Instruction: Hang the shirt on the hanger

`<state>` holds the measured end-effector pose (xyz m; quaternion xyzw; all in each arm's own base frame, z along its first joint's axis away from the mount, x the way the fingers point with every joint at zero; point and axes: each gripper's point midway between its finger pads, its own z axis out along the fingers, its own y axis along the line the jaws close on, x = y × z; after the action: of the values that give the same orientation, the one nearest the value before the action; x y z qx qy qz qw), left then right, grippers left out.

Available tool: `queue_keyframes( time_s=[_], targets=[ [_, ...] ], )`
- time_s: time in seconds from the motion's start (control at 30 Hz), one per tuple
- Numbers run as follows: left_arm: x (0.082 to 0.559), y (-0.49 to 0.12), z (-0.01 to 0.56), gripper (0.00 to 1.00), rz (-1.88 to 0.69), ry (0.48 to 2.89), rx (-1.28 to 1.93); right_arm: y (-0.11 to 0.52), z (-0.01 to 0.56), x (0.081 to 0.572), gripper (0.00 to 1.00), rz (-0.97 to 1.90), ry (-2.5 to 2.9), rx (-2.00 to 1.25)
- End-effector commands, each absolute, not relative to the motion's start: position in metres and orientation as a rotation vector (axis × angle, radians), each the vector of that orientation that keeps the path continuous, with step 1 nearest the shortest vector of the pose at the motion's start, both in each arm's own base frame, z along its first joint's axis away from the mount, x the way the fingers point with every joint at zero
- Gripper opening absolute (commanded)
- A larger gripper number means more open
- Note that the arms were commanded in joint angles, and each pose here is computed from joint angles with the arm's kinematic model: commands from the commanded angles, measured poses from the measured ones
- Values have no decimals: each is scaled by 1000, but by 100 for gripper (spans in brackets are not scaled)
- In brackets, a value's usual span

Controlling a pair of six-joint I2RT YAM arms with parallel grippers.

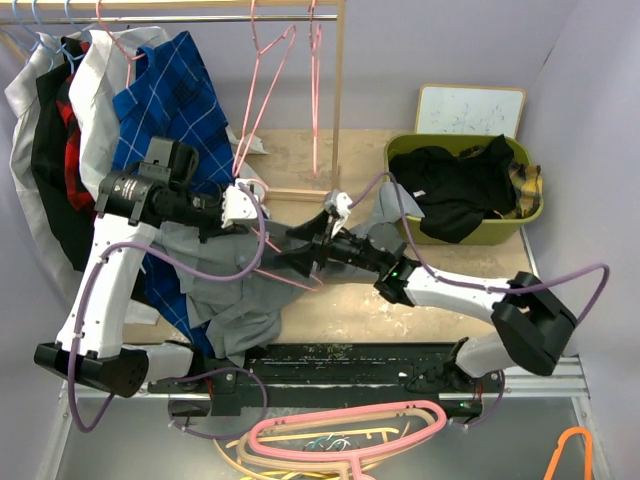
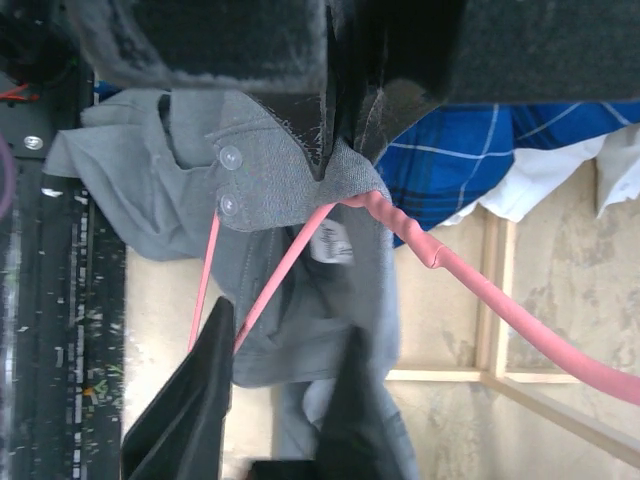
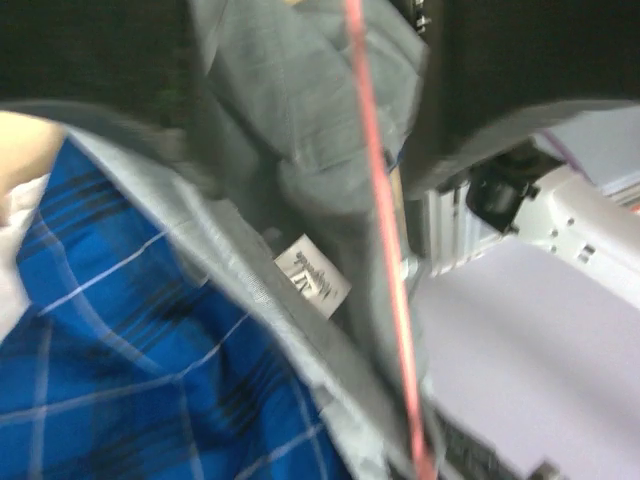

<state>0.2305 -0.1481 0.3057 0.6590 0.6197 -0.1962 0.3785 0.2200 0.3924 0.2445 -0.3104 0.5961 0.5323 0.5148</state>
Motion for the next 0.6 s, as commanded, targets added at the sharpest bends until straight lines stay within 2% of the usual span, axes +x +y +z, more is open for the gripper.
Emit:
queue_keyframes(
  time_s=[0.0,0.13,0.27,0.43,0.57],
  targets=[
    [205,-148,320,0,-543,1589,1666,360,307,239,97,1215,1266,-529],
    [217,-133,321,0,-413,1635,1639,311,304,252,100,1157,1307,-320],
    [222,-130,329,0,-390,1641,1597,282,280,238,100,1136,1389,-248],
    [216,-130,342,0,-413,1618,1585,263,221,223,100,1186,1538,-113],
    [217,-130,349,0,-406,1607,1563,271,210,221,92,1198,1571,-146]
  ],
)
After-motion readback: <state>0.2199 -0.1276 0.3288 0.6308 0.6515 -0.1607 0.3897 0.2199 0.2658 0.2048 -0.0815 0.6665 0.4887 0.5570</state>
